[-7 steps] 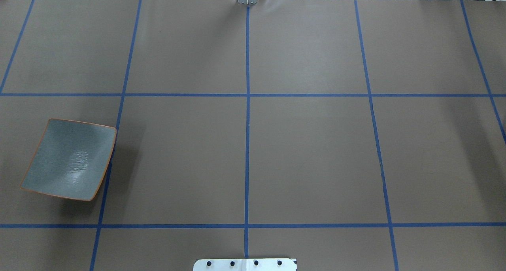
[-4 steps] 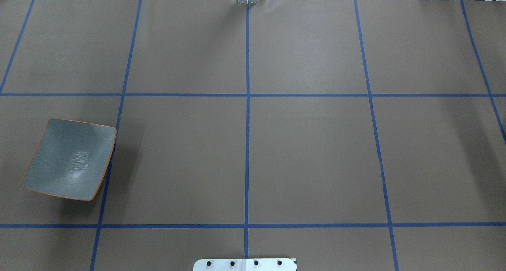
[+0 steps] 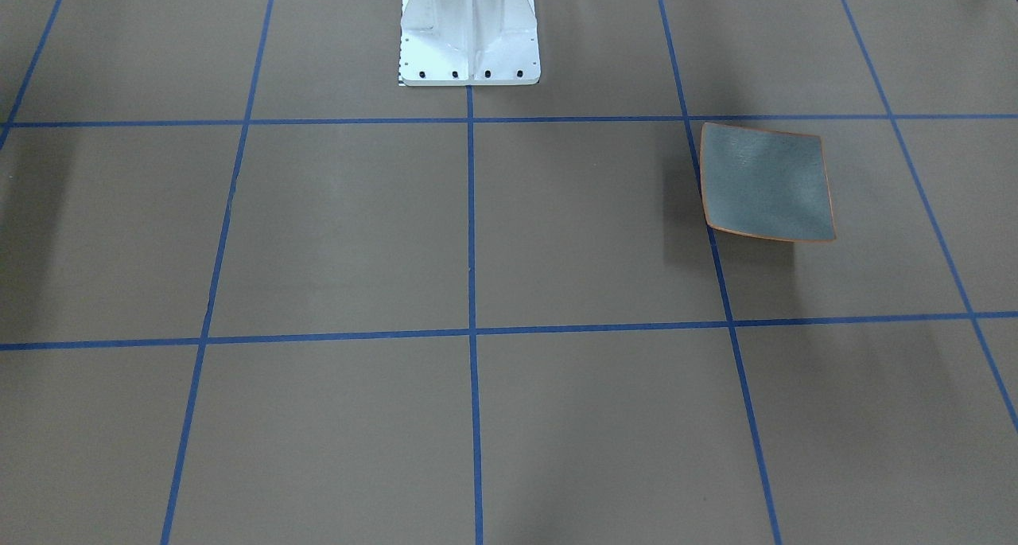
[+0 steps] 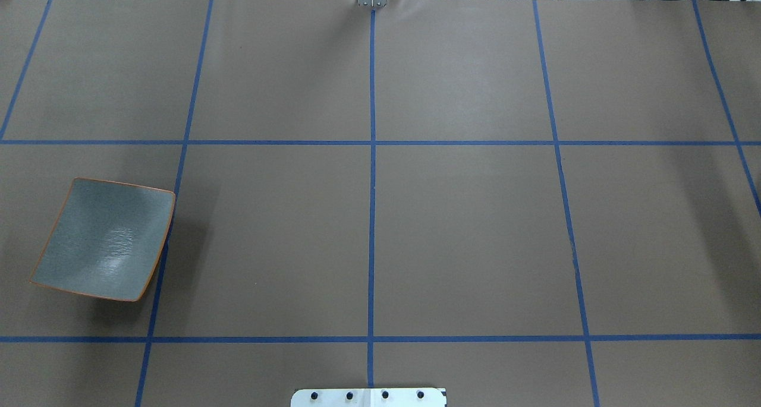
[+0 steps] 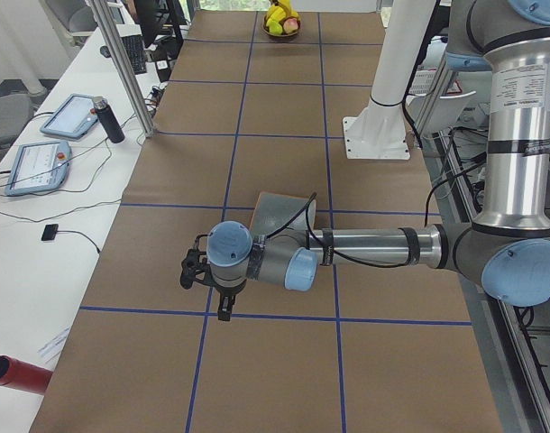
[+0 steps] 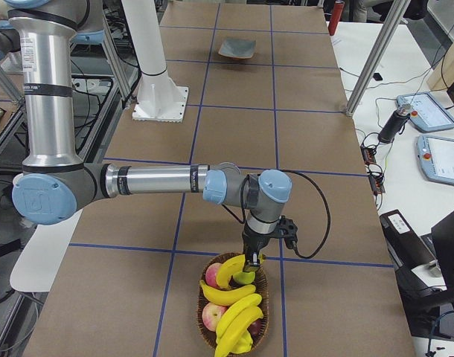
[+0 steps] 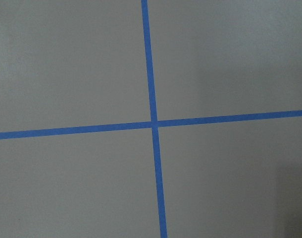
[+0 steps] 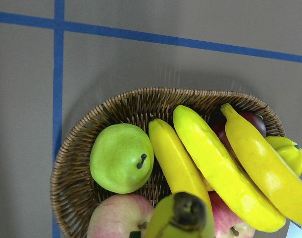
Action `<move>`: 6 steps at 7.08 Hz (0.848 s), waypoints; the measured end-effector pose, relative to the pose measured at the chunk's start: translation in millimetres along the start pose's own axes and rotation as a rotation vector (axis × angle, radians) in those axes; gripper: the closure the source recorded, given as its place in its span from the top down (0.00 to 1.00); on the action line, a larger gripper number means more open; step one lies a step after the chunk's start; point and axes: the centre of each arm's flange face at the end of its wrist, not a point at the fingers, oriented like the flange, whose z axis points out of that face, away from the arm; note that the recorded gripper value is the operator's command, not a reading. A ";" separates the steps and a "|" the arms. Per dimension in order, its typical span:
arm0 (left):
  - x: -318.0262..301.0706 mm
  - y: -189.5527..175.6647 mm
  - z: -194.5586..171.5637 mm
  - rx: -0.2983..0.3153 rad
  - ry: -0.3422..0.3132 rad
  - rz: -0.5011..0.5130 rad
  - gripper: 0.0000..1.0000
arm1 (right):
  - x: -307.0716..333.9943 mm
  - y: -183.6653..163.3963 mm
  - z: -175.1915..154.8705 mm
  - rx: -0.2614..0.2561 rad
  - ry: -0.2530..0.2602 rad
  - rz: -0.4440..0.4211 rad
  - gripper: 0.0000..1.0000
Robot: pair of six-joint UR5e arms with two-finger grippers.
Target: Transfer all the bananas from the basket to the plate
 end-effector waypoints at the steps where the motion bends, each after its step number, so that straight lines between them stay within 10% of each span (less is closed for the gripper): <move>1: -0.4 0.2 0.4 -0.001 0.000 -0.001 1.00 | 0.8 -0.6 -5.0 0.010 0.000 0.002 0.00; 6: -0.8 0.5 1.5 -0.005 0.000 -0.003 1.00 | -6.9 -7.2 -50.8 0.040 -0.010 0.019 0.00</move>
